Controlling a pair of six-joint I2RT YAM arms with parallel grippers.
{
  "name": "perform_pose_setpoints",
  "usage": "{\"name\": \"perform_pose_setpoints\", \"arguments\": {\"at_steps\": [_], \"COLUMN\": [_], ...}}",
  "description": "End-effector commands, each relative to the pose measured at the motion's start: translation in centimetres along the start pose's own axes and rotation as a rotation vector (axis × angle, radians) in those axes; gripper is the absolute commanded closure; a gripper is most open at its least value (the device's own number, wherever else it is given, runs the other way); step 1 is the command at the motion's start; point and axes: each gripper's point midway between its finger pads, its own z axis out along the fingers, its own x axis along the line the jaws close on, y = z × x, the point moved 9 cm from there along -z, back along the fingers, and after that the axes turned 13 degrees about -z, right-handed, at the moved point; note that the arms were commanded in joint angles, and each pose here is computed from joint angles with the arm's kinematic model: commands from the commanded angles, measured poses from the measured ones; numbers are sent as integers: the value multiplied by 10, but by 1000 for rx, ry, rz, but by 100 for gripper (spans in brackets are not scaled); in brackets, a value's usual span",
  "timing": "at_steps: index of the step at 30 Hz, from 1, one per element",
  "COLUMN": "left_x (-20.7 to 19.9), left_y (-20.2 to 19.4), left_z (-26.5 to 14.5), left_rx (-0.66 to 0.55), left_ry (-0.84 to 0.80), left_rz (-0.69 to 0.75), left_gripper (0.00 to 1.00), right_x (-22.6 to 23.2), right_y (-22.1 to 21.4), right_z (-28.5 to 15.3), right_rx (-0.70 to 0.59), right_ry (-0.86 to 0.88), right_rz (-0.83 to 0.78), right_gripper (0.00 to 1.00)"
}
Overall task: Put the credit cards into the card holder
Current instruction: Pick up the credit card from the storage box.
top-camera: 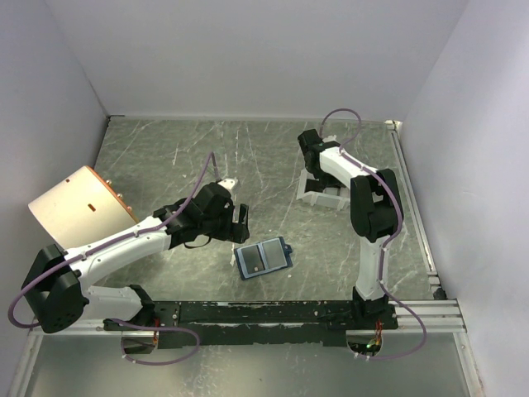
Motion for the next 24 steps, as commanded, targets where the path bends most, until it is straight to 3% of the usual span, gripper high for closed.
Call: {"name": "perform_pose_setpoints", "arguments": {"at_steps": [1, 10, 24], "left_x": [-4, -4, -4], "left_y": [3, 2, 2], "left_z": [-2, -3, -3], "left_rx": [-7, -6, -4], "left_ry": [-37, -38, -41], "left_rz": [-11, -12, -13], "left_gripper": [4, 4, 4], "right_x": [-15, -24, -22], "right_y": [6, 10, 14], "right_z": [-7, -18, -24], "right_rx": [-23, -57, -87], "right_ry": [-24, -21, 64], "right_rz": [44, 76, 95], "right_gripper": [79, 81, 97]}}
